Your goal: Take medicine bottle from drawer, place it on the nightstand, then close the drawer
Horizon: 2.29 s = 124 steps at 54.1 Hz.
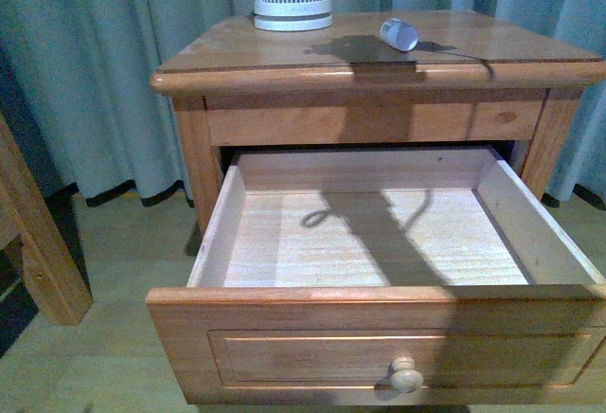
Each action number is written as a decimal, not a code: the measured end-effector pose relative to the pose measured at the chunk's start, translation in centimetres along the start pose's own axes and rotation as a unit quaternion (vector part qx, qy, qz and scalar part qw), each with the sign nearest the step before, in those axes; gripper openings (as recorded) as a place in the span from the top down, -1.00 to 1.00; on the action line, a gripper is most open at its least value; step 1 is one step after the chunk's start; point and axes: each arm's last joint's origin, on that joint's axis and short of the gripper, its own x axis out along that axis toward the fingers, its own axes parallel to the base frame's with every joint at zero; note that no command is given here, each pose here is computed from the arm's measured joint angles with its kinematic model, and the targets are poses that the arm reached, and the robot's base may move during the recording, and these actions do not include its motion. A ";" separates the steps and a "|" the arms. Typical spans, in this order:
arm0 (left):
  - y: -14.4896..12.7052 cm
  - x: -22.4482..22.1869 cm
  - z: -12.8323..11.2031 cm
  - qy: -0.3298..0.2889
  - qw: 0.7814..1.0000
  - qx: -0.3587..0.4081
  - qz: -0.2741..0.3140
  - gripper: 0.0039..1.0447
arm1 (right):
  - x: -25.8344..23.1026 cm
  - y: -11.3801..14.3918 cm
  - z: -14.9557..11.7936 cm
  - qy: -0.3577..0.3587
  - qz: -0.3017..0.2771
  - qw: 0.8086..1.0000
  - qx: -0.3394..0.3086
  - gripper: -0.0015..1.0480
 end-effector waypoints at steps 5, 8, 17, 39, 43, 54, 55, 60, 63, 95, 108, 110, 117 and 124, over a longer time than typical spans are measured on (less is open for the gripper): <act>0.0 0.0 0.0 0.000 1.000 0.000 0.000 -0.88 | -2.8 0.2 0.9 -0.018 0.025 0.999 0.007 -0.89; 0.0 0.0 0.0 0.000 1.000 0.000 0.000 -0.88 | -5.7 0.4 1.9 -0.037 0.046 0.998 0.012 -0.86; 0.0 0.0 0.0 0.000 1.000 0.000 0.000 -0.88 | -14.9 -0.5 2.5 -0.076 0.083 0.993 0.029 -0.36; 0.0 0.0 0.0 0.000 1.000 0.000 0.000 -0.88 | -27.9 -5.7 -16.8 0.158 0.071 0.985 0.019 0.94; 0.0 0.0 0.0 0.000 1.000 0.000 0.000 -0.88 | -28.3 -6.2 -19.6 0.190 0.060 0.980 0.015 0.94; 0.0 0.0 0.0 0.000 1.000 0.000 0.000 -0.88 | -26.2 -6.8 -23.2 0.191 0.024 0.981 0.010 0.94; 0.0 0.0 0.0 0.000 1.000 0.000 0.000 -0.88 | -25.7 -6.9 -23.5 0.189 0.020 0.982 0.011 0.94; 0.0 0.0 0.0 0.000 1.000 0.000 0.000 -0.88 | -23.9 -7.0 -24.4 0.178 0.013 0.984 0.002 0.94; 0.0 0.0 0.0 0.000 1.000 0.000 0.000 -0.88 | -22.5 -6.9 -24.8 0.175 0.015 0.985 -0.002 0.94; 0.0 0.0 0.0 0.000 1.000 0.000 0.000 -0.88 | -7.0 -7.0 -24.3 0.122 -0.014 0.989 -0.079 0.94; 0.0 0.0 0.0 0.000 1.000 0.000 0.000 -0.88 | -3.7 -7.8 -24.5 0.110 -0.021 0.989 -0.097 0.94; 0.0 0.0 0.0 0.000 1.000 0.000 0.000 -0.88 | -3.4 -7.9 -24.5 0.108 -0.019 0.989 -0.101 0.94; 0.0 0.0 0.0 0.000 1.000 0.000 0.000 -0.88 | -2.5 -7.8 -24.0 0.092 -0.010 0.990 -0.111 0.94; 0.0 0.0 0.0 0.000 1.000 0.000 0.000 -0.88 | -1.8 -7.8 -23.2 0.075 -0.004 0.990 -0.118 0.94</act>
